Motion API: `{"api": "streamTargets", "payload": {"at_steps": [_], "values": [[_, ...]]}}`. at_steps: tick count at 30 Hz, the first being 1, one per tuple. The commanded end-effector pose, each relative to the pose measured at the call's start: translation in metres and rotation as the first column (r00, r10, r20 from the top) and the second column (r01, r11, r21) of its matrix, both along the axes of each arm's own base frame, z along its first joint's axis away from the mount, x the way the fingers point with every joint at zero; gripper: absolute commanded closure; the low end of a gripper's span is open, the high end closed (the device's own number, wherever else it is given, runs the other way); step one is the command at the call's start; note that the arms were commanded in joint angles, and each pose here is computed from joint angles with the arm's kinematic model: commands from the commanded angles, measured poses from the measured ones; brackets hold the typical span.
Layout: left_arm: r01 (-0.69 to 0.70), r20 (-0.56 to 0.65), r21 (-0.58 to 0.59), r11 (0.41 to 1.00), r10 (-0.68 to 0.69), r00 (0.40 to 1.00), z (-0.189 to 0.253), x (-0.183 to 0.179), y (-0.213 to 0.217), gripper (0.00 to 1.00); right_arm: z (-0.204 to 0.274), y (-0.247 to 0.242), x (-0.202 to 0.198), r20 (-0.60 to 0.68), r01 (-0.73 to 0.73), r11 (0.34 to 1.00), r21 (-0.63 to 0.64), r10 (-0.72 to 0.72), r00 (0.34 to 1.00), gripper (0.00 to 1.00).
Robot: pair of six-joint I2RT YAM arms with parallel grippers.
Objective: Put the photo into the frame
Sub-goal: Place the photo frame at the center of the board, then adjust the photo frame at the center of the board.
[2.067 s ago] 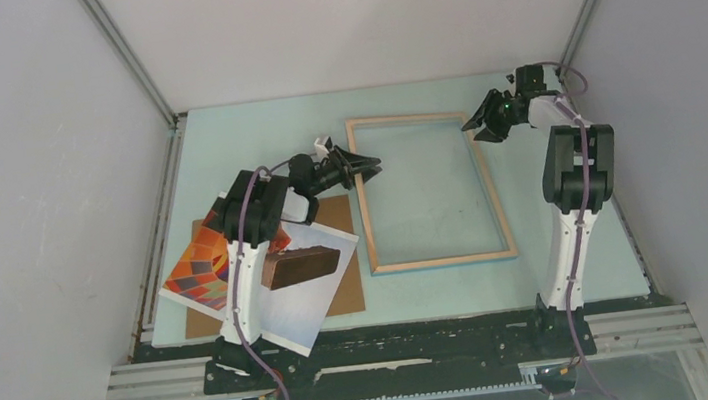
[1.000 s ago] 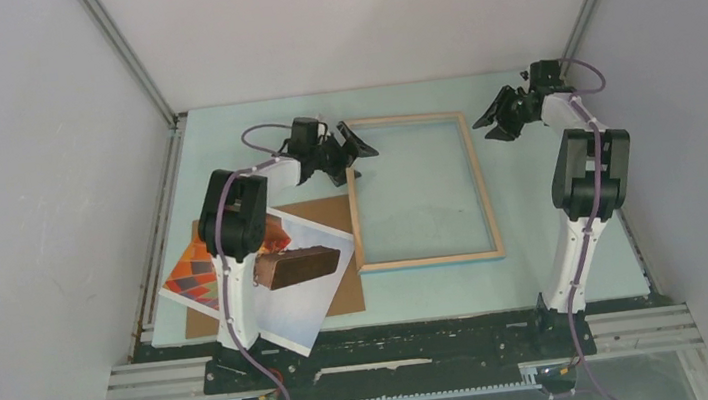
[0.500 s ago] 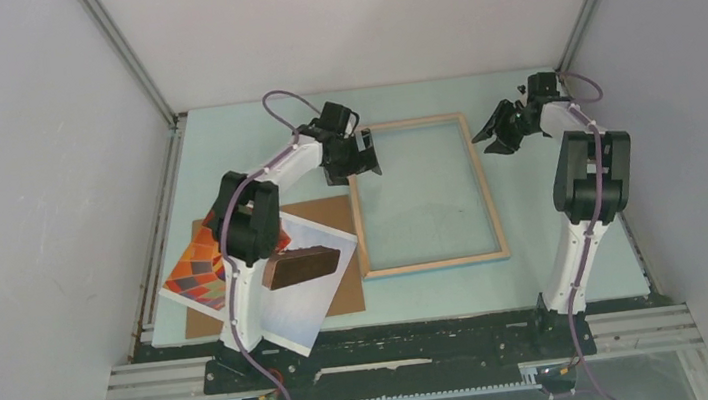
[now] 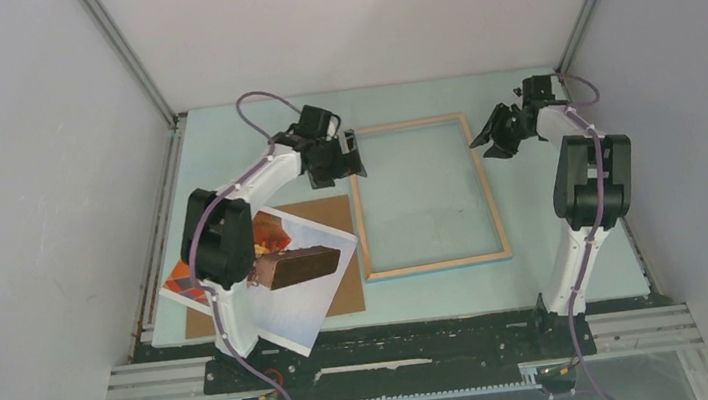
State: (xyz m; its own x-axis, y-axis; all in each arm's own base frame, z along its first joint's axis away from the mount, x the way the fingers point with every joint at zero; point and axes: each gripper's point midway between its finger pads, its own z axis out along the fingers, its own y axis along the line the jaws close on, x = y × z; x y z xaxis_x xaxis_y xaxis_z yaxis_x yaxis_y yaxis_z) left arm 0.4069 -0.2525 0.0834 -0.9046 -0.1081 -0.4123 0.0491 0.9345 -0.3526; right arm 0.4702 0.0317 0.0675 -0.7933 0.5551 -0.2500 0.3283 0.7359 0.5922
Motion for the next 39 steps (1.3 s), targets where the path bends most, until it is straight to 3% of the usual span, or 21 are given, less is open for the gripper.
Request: {"api": "streamTargets", "payload": {"at_steps": [1, 6, 14, 23, 27, 33, 34, 37, 39], "values": [[-0.060, 0.082, -0.219, 0.974, 0.079, 0.993, 0.032, 0.030, 0.001, 0.07, 0.028, 0.020, 0.024, 0.116, -0.029, 0.997, -0.066, 0.037, 0.993, 0.46], [-0.052, 0.057, -0.282, 0.958, 0.071, 0.996, 0.017, 0.040, -0.016, 0.18, 0.043, 0.038, 0.063, 0.181, -0.048, 0.991, -0.127, 0.070, 0.981, 0.45], [-0.098, 0.059, -0.211, 0.972, 0.113, 0.992, -0.011, 0.044, -0.005, 0.34, 0.047, 0.040, 0.127, 0.223, -0.052, 0.985, -0.163, 0.088, 0.971, 0.42], [-0.099, -0.011, -0.208, 0.973, 0.099, 0.995, -0.043, 0.036, -0.011, 0.42, 0.039, 0.051, 0.151, 0.239, -0.063, 0.981, -0.184, 0.107, 0.965, 0.36], [-0.113, -0.046, -0.248, 0.962, 0.104, 0.993, -0.053, 0.028, -0.017, 0.42, 0.050, 0.045, 0.117, 0.145, -0.082, 0.978, -0.190, 0.111, 0.983, 0.35], [-0.109, -0.060, -0.317, 0.942, 0.095, 0.994, -0.046, 0.011, -0.031, 0.39, 0.064, 0.045, 0.017, 0.045, -0.103, 0.958, -0.268, 0.119, 0.992, 0.30], [-0.104, -0.054, -0.330, 0.938, 0.091, 0.994, -0.040, 0.006, -0.034, 0.36, 0.071, 0.045, -0.001, 0.051, -0.095, 0.959, -0.267, 0.113, 0.992, 0.30], [-0.081, -0.016, -0.361, 0.929, 0.080, 0.997, -0.017, -0.014, -0.037, 0.13, 0.082, 0.046, -0.056, 0.044, -0.105, 0.957, -0.270, 0.121, 0.992, 0.28], [-0.062, 0.005, -0.386, 0.920, 0.069, 0.998, 0.002, -0.028, -0.034, 0.05, 0.082, 0.049, -0.098, 0.005, -0.130, 0.958, -0.256, 0.136, 0.991, 0.28]]}}
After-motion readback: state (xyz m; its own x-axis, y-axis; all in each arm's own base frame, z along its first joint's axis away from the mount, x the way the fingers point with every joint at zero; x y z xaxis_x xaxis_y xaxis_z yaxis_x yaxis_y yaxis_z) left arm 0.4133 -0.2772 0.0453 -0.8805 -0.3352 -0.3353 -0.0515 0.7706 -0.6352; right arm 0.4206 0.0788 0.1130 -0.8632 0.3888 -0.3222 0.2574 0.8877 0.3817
